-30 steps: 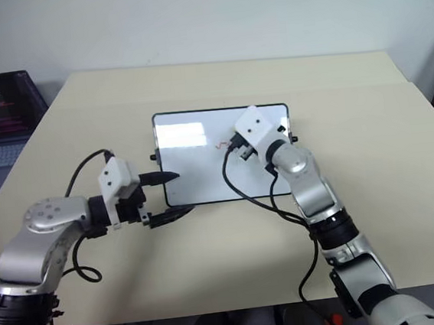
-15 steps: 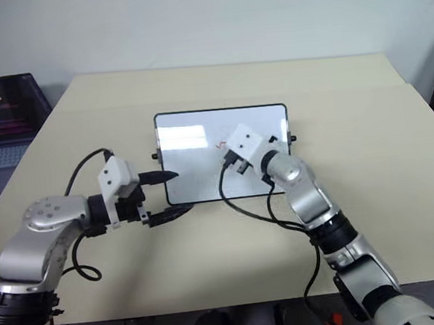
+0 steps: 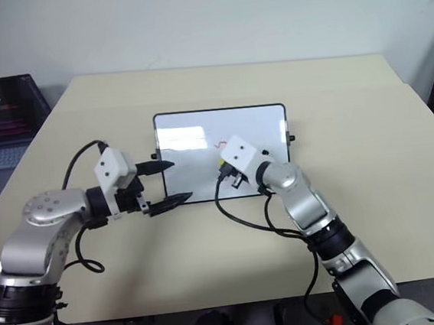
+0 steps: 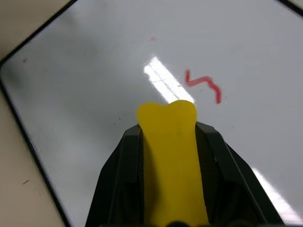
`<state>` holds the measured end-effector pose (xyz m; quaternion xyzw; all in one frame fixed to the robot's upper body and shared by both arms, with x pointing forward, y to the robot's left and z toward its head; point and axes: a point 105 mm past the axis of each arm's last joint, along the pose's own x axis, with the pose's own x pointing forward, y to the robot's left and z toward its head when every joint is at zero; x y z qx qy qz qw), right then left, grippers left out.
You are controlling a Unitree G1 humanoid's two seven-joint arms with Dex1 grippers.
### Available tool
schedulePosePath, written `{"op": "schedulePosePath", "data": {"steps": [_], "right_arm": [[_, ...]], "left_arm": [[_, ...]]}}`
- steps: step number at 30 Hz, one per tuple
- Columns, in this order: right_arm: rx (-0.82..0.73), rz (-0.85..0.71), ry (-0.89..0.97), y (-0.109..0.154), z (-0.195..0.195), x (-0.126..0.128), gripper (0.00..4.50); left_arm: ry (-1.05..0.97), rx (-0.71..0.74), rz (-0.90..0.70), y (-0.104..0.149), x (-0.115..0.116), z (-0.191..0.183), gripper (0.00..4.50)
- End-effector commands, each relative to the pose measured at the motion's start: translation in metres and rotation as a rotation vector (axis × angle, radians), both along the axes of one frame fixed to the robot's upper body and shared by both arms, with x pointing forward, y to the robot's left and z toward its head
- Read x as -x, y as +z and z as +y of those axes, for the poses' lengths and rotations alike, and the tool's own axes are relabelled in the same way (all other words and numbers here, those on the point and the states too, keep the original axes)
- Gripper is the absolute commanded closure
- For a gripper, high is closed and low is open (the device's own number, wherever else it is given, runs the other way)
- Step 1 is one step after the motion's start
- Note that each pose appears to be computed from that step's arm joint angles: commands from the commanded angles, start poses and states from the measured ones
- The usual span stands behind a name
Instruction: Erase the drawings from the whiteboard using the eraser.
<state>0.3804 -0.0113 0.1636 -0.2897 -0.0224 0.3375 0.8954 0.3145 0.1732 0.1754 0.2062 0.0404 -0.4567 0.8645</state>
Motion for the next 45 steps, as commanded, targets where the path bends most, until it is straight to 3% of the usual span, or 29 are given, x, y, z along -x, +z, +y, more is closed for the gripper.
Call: {"op": "schedulePosePath", "data": {"steps": [1, 10, 18, 27, 35, 45], "right_arm": [[-0.040, -0.152, -0.045, 0.033, -0.002, -0.009, 3.38], [0.101, 0.030, 0.121, -0.008, 0.018, 0.009, 3.38], [0.011, -0.200, -0.020, 0.038, 0.011, -0.014, 3.38], [0.168, -0.022, 0.149, -0.007, 0.020, 0.007, 3.38], [0.066, -0.206, 0.044, 0.034, 0.027, -0.011, 3.38], [0.175, -0.068, 0.055, -0.001, 0.009, -0.009, 3.38]], "left_arm": [[0.025, 0.005, -0.061, 0.013, -0.001, 0.006, 0.00], [0.030, 0.006, -0.062, 0.014, 0.001, 0.008, 0.00], [0.028, 0.006, -0.055, 0.012, 0.002, 0.007, 0.00], [0.023, 0.002, -0.057, 0.013, 0.002, 0.007, 0.00], [0.015, 0.003, -0.054, 0.012, 0.002, 0.005, 0.00], [0.015, 0.005, -0.051, 0.011, 0.003, 0.004, 0.00]]}}
